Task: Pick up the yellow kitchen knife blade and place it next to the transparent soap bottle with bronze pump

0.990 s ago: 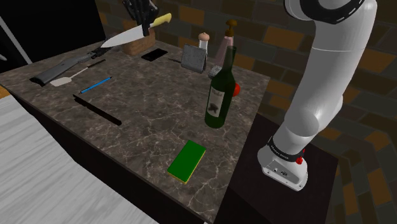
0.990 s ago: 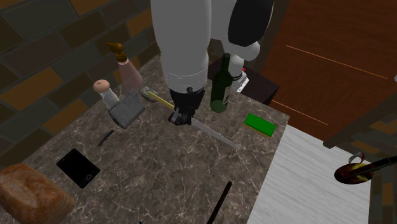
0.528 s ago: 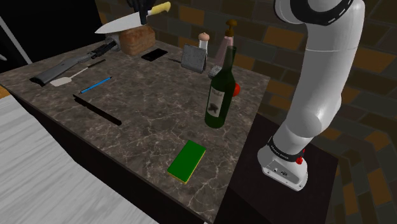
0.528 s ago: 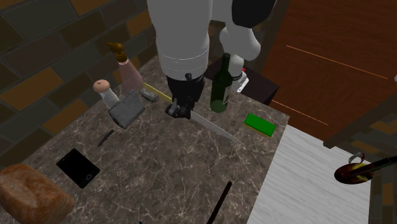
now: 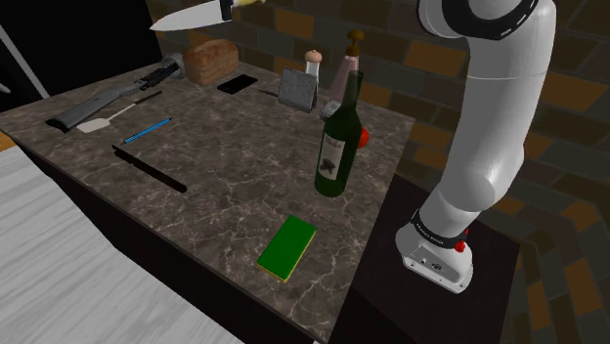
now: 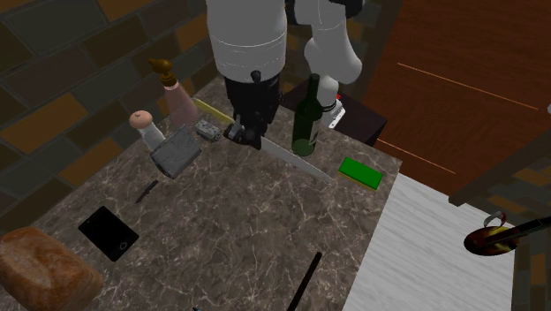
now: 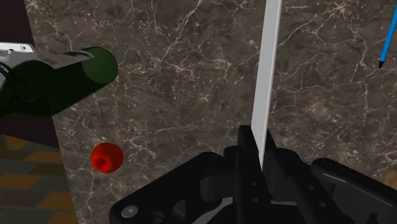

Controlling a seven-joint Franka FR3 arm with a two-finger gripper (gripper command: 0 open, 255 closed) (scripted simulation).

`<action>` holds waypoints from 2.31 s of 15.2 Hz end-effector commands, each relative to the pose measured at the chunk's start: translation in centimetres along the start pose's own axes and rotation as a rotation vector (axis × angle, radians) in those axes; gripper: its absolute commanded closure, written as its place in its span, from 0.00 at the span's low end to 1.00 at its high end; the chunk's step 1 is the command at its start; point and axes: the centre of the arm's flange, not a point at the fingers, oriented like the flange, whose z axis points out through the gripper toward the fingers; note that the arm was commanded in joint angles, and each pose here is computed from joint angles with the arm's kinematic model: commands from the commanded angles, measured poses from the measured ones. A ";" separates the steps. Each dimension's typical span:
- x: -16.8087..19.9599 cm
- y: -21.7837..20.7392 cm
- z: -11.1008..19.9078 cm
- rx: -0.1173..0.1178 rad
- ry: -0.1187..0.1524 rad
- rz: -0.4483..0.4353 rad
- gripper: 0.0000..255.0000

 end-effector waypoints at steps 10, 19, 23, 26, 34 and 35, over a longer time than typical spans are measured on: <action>11.7 8.3 0.1 -0.001 -0.001 0.001 1.00; 21.4 15.1 0.3 -0.001 -0.001 0.001 1.00; 25.7 18.2 0.4 -0.001 -0.001 0.001 1.00; 29.0 20.5 0.5 -0.001 -0.001 0.001 1.00; 28.9 20.5 4.7 -0.001 -0.001 0.001 1.00; 28.9 20.5 5.2 -0.001 -0.001 0.001 1.00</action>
